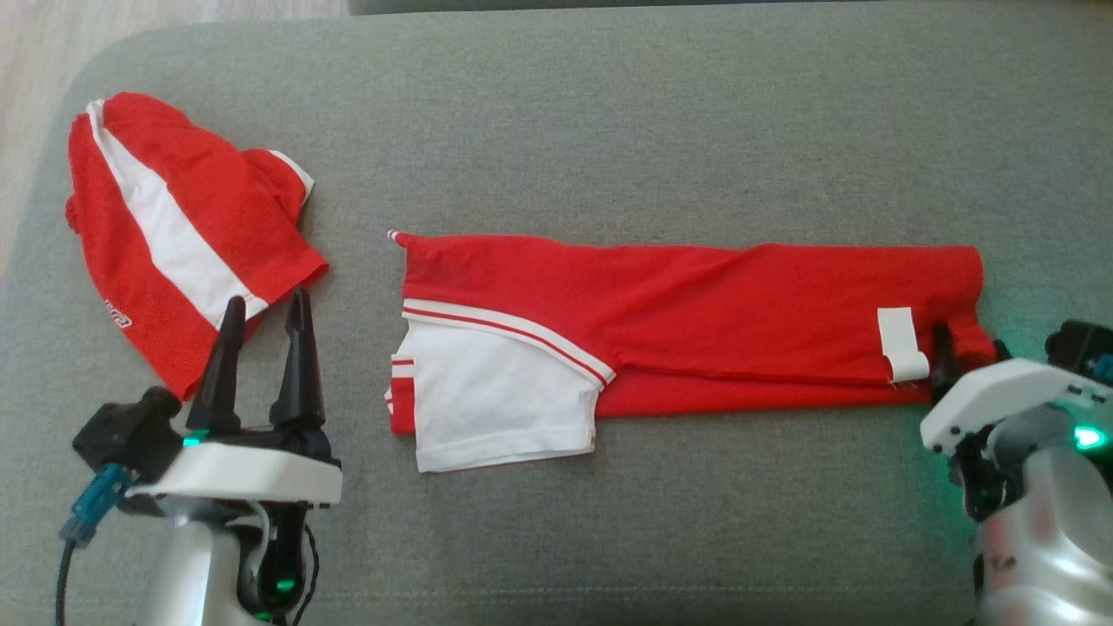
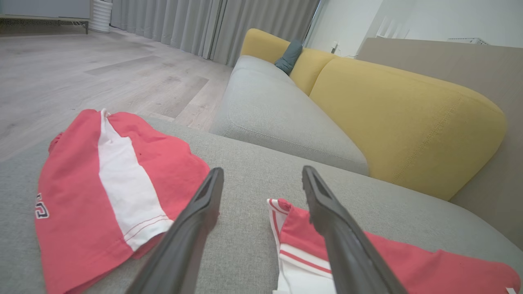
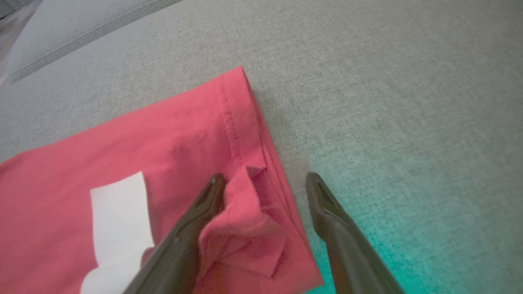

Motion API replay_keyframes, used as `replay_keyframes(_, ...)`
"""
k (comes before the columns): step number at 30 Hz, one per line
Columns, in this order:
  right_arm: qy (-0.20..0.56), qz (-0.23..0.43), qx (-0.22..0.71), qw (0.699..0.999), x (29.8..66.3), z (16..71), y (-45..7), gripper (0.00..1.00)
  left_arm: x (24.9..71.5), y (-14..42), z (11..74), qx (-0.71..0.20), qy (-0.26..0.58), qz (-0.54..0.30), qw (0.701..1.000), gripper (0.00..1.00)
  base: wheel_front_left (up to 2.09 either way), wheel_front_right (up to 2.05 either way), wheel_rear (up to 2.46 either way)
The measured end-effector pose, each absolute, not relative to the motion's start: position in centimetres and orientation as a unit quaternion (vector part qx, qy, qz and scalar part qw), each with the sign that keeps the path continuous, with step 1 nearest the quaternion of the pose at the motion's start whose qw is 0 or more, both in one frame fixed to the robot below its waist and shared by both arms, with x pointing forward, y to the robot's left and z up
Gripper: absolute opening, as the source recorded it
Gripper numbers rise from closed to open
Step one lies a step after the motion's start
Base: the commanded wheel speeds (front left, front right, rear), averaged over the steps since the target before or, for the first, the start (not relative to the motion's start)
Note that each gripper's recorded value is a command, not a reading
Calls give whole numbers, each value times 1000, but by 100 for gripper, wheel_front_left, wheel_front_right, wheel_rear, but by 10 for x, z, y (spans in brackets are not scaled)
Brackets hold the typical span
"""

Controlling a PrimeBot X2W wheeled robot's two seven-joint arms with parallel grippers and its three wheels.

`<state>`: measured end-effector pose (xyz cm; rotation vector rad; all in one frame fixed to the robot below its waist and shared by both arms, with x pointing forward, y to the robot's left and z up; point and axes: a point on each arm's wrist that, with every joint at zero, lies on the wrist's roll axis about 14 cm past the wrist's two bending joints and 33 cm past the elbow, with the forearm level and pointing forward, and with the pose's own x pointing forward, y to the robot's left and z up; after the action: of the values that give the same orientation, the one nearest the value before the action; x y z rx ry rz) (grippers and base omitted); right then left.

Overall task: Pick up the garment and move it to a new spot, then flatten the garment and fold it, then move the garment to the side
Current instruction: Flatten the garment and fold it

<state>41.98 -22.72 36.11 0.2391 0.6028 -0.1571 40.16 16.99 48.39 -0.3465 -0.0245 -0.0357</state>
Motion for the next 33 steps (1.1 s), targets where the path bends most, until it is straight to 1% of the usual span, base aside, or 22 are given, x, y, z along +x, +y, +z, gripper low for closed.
replay_keyframes(7, 305, -78, 127, 941, 429, 359, -226, 100, 406, 169, 480, -173, -8, -18, 985, 100, 0, 0, 0)
replay_keyframes(8, 307, -78, 128, 940, 429, 358, -226, 32, 407, 169, 480, -173, -7, -18, 985, 100, 0, 0, 0)
replay_keyframes(9, 308, -77, 127, 940, 429, 357, -226, 0, 407, 169, 480, -173, -7, -18, 985, 100, 0, 0, 0)
replay_keyframes(15, 302, -89, 111, 943, 429, 362, -234, 0, 412, 170, 483, -174, -13, -17, 985, 100, 0, 0, 0)
replay_keyframes(19, 282, -128, 116, 944, 428, 371, -259, 0, 413, 172, 489, -174, -22, -17, 984, 100, 0, 0, 0)
replay_keyframes(22, 265, -151, 85, 949, 428, 385, -280, 0, 412, 173, 492, -175, -27, -17, 984, 100, 0, 0, 0)
replay_keyframes(25, 252, -175, 34, 951, 426, 401, -305, 0, 410, 173, 497, -176, -33, -17, 984, 100, 0, 0, 0)
replay_keyframes(28, 225, -206, 6, 952, 424, 421, -329, 0, 408, 174, 500, -180, -38, -16, 983, 100, 0, 0, 0)
replay_keyframes(31, 185, -214, -17, 959, 432, 447, -336, 0, 405, 174, 506, -183, -46, -14, 982, 100, 0, 0, 0)
replay_keyframes(33, 171, -208, -13, 963, 438, 458, -331, 0, 403, 175, 510, -183, -50, -14, 982, 100, 0, 0, 0)
